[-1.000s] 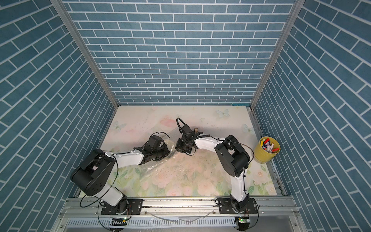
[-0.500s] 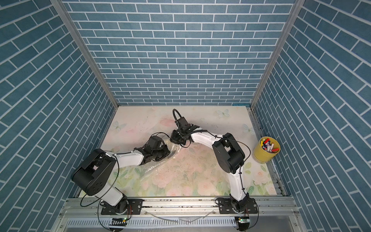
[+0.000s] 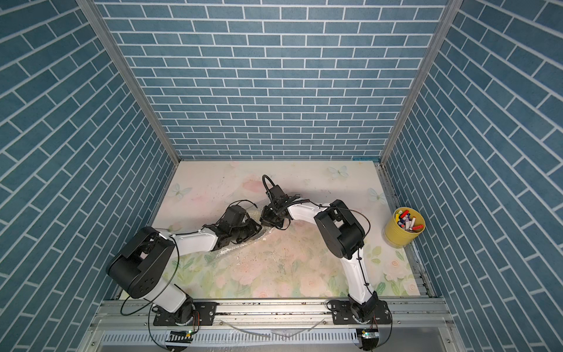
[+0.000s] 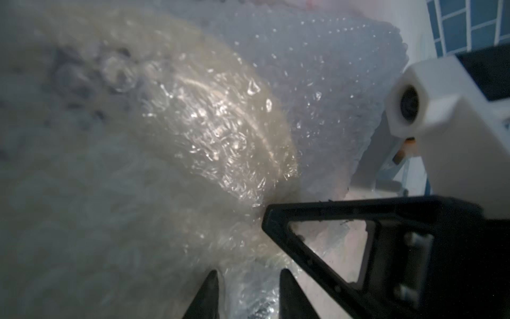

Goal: Wrap dinner plates in bubble wrap
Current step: Wrap the plate in the bubble wrap.

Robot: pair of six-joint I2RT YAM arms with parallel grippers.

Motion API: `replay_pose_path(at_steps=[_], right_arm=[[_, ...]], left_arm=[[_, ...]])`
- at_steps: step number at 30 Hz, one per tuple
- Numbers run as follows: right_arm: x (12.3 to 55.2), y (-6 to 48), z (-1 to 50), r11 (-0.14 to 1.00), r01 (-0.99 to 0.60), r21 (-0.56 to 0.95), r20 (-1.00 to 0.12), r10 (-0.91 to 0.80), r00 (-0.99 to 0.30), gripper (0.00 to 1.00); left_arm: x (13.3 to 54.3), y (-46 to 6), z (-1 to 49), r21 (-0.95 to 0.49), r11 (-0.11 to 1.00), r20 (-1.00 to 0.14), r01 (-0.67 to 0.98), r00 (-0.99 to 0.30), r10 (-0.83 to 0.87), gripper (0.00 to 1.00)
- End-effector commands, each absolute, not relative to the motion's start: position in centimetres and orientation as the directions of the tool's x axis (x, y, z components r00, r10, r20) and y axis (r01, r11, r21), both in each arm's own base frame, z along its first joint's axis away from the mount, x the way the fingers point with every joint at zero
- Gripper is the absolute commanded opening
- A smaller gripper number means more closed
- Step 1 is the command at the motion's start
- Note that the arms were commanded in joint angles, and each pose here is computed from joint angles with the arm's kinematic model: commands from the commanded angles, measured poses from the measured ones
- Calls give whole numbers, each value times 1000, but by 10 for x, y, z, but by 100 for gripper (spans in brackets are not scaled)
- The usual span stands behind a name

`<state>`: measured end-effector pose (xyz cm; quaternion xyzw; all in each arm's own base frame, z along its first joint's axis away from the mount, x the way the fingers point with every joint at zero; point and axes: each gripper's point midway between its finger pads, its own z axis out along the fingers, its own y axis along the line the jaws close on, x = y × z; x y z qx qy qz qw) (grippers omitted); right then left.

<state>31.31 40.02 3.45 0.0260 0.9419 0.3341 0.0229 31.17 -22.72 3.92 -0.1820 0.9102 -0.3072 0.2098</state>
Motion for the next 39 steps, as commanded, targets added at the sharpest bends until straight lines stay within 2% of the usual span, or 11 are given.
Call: replay_pose_path(at_steps=[1, 4, 6, 9, 12, 16, 19, 24, 27, 33, 39], right_arm=[[304, 387, 7, 812, 79, 578, 24, 79, -997, 3], [303, 386, 6, 816, 79, 572, 28, 77, -997, 3], [304, 387, 9, 813, 74, 577, 24, 74, -997, 3], [306, 389, 14, 808, 71, 585, 17, 75, -997, 2], [309, 392, 22, 798, 61, 600, 2, 75, -997, 2], [311, 395, 32, 788, 47, 614, -16, 72, -997, 2], [309, 395, 33, 792, 42, 610, -18, 66, -998, 2], [306, 394, 28, 797, 37, 602, -11, 55, -998, 1], [305, 393, 25, 801, 40, 597, -8, 55, -998, 1], [307, 395, 30, 801, 28, 598, -18, 48, -999, 0], [307, 398, 39, 799, 8, 601, -31, 33, -999, 0]], left_arm=[[307, -209, 35, -585, 771, -276, -253, -831, -483, 52], [317, -207, 61, -619, 744, -299, -253, -800, -520, 66], [321, -201, 74, -621, 737, -316, -269, -774, -548, 63], [324, -189, 74, -613, 725, -309, -315, -748, -587, 50], [333, -191, 60, -610, 713, -272, -346, -754, -598, 23], [334, -197, 30, -622, 674, -180, -398, -765, -619, 7], [334, -194, 27, -646, 643, -164, -412, -748, -643, 7], [347, -197, 64, -689, 627, -193, -363, -742, -642, 37], [354, -192, 85, -700, 625, -225, -345, -725, -651, 41], [351, -190, 46, -614, 683, -180, -396, -772, -609, 13], [336, -194, 14, -611, 659, -99, -439, -784, -613, 1]])
